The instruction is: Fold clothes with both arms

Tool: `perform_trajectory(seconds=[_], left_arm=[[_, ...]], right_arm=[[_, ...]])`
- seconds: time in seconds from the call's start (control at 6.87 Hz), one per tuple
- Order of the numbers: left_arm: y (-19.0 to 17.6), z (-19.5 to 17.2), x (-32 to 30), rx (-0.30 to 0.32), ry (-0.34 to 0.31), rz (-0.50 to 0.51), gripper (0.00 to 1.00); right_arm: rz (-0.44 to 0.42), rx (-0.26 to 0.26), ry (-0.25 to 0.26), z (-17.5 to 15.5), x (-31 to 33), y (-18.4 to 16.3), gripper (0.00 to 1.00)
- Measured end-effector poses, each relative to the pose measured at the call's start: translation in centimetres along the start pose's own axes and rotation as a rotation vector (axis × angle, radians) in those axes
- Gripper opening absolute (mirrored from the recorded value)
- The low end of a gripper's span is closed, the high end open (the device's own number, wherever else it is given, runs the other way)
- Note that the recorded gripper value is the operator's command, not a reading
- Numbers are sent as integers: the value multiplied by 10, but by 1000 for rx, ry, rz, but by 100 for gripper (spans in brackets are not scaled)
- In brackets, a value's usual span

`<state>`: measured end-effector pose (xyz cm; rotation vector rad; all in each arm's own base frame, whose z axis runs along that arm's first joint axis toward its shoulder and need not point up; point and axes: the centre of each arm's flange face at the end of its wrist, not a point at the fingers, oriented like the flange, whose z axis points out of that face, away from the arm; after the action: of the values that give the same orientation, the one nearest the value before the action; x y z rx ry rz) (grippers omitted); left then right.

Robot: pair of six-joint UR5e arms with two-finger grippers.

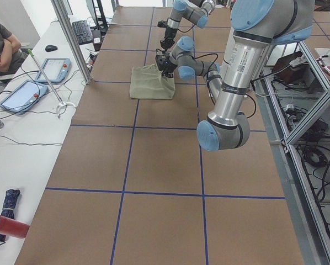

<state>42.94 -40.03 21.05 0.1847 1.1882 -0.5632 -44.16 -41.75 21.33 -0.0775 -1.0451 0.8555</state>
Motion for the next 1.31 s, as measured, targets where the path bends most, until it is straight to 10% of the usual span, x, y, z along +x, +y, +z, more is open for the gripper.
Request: perform_trajectory(seconds=[0.58,0.73,0.87,1.31], left_arm=[[-48,77,-1,62,-3,15,0],[-57,98,-4,73,-2,17,27],[-76,122,-6,94,2,29,49],[-178,158,-25,211,-13,168,50]], right_arm=[[6,46,1,89,-40,-52,6],[2,54,-4,105,-46,-62,99],[-21,65,6,123,-58,-76,100],[-288,89,85,136,-84,-215,100]])
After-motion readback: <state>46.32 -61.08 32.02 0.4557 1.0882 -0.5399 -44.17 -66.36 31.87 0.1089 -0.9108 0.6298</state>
